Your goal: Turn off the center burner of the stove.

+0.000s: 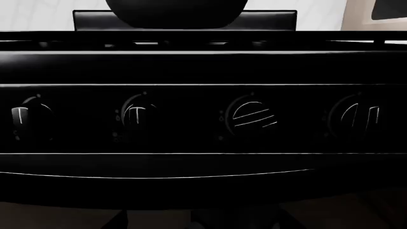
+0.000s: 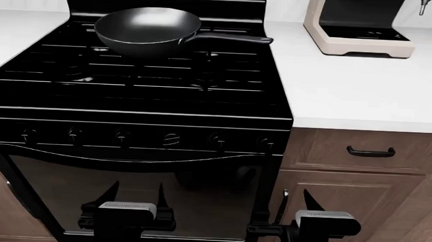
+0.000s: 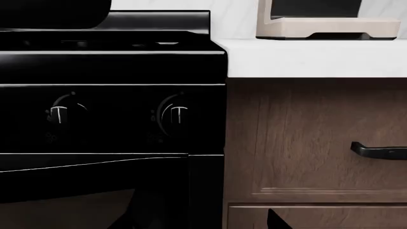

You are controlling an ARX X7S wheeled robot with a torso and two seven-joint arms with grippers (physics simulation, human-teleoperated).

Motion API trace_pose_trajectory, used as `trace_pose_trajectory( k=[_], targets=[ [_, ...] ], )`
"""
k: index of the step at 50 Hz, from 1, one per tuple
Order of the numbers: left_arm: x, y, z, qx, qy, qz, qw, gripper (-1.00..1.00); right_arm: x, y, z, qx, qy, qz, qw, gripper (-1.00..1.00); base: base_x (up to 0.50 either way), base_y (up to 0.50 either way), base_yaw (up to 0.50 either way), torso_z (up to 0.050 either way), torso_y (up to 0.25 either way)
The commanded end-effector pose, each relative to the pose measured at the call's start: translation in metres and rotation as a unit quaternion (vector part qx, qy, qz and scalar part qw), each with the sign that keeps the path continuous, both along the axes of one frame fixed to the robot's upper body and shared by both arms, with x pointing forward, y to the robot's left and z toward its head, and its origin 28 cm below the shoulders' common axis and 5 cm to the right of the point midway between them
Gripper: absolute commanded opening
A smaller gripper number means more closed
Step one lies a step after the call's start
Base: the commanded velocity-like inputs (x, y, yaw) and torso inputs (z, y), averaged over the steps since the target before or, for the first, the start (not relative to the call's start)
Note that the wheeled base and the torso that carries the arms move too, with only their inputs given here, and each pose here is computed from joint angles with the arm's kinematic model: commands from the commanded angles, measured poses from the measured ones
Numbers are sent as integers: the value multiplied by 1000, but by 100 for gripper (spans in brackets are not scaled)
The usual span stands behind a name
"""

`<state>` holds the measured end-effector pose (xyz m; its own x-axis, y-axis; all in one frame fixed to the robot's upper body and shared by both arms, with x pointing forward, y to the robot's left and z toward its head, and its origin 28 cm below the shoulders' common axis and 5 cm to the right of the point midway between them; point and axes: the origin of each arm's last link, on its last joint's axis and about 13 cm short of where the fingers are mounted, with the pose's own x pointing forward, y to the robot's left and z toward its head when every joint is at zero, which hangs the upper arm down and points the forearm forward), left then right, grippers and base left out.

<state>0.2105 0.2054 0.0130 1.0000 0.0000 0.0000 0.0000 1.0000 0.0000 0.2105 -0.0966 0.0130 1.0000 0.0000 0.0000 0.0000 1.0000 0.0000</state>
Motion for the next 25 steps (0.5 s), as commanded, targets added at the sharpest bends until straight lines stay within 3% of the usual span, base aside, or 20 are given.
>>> trace_pose_trajectory(
  k=[1,21,25],
  targets=[
    [-1,0,0,0,-1,-2,1000,100,0,1,0,2,-4,5,1000,100,0,0,0,0,0],
    [-1,0,1,-4,0,2,1000,100,0,3,0,5,-8,17,1000,100,0,0,0,0,0],
    [-1,0,0,-3,0,2,1000,100,0,3,0,-3,-5,16,1000,100,0,464,0,0,0]
  ],
)
